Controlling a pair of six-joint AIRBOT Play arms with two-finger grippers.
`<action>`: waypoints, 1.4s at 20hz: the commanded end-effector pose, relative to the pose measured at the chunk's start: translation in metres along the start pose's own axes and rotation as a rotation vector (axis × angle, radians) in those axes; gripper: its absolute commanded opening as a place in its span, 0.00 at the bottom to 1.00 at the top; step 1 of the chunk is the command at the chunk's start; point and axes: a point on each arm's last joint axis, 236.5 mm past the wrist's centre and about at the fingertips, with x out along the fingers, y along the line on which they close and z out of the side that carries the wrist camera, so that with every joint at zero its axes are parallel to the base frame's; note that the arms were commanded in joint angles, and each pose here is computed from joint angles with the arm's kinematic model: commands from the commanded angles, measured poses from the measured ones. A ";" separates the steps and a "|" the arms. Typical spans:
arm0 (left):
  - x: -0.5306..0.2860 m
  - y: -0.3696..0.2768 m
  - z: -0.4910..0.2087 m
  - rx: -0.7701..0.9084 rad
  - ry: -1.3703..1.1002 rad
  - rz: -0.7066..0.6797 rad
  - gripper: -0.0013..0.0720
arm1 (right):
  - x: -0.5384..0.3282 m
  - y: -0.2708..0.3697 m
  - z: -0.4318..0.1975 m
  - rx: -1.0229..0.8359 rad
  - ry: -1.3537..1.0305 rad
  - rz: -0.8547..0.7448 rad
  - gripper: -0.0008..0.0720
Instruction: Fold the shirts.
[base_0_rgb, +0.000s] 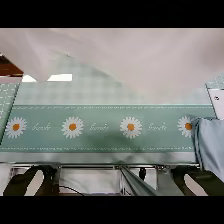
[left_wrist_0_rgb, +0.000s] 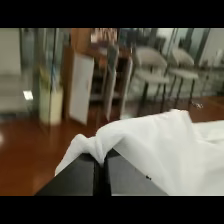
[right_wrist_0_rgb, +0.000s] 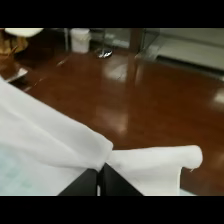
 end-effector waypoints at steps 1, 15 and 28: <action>-0.055 -0.058 0.047 0.172 -0.121 0.032 0.04 | -0.087 0.002 0.024 -0.080 -0.131 -0.145 0.04; -0.071 0.034 -0.228 -0.297 0.614 0.215 0.04 | 0.039 -0.028 -0.158 0.140 0.469 -0.056 0.04; -0.026 0.161 -0.494 -0.748 0.831 0.492 0.07 | 0.330 -0.059 -0.357 0.665 0.750 0.165 0.04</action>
